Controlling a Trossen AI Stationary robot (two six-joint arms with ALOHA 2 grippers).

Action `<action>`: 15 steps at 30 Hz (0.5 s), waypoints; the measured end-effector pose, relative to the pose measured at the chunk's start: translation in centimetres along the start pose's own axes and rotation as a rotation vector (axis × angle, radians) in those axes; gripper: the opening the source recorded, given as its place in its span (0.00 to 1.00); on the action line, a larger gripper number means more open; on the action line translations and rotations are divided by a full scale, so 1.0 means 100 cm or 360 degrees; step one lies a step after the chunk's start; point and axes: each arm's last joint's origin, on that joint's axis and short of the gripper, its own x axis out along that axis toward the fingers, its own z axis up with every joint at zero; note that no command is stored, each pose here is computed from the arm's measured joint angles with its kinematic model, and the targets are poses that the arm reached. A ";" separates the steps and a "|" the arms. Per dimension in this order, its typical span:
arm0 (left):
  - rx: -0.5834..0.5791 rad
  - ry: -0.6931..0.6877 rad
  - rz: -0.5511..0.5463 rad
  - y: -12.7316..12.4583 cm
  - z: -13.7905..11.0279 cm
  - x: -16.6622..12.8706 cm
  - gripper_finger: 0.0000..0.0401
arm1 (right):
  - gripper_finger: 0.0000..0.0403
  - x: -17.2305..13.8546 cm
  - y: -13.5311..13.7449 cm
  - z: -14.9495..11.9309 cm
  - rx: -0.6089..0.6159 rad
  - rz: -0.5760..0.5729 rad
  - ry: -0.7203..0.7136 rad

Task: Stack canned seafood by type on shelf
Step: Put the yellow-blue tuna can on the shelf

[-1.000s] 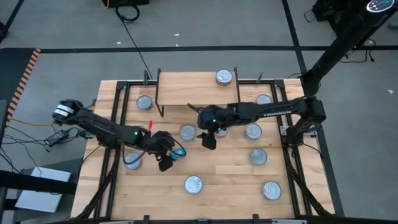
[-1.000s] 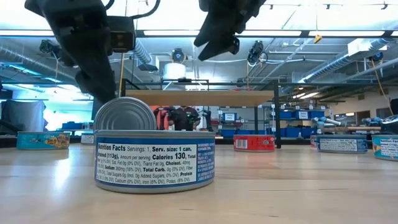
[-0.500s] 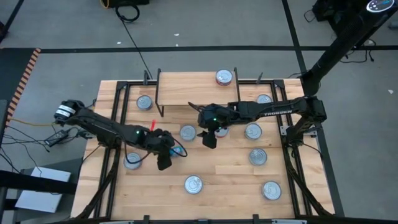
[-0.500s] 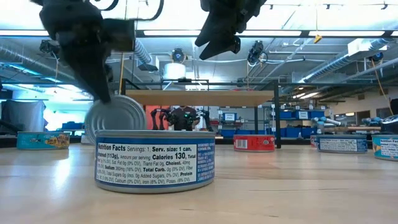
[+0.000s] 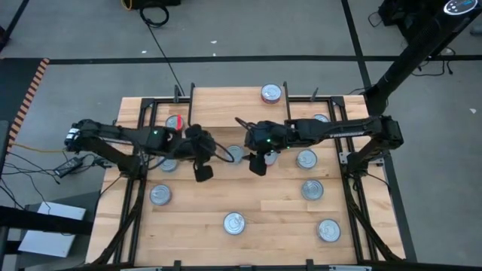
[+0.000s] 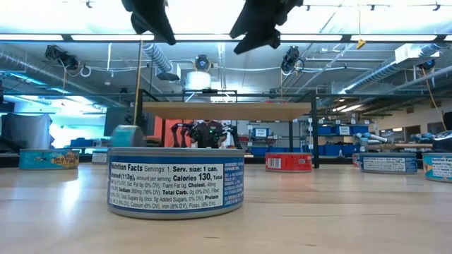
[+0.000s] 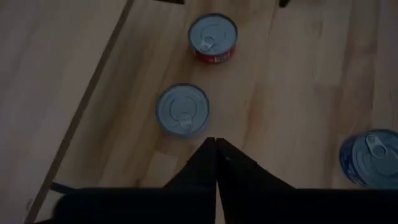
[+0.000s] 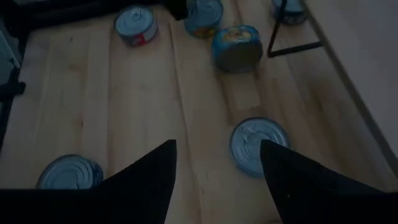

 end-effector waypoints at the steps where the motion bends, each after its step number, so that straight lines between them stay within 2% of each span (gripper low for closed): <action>1: -0.0001 0.0002 0.0000 0.001 0.000 -0.001 0.01 | 0.60 -0.003 0.000 0.001 0.0004 -0.0010 -0.0015; 8: -0.0050 0.0113 0.0014 0.004 -0.008 -0.003 0.01 | 0.60 -0.021 -0.001 0.004 0.0052 -0.0045 -0.0097; 15: -0.0057 0.0102 -0.0004 0.009 -0.015 -0.017 0.01 | 0.60 -0.023 -0.001 0.005 0.0056 -0.0044 -0.0104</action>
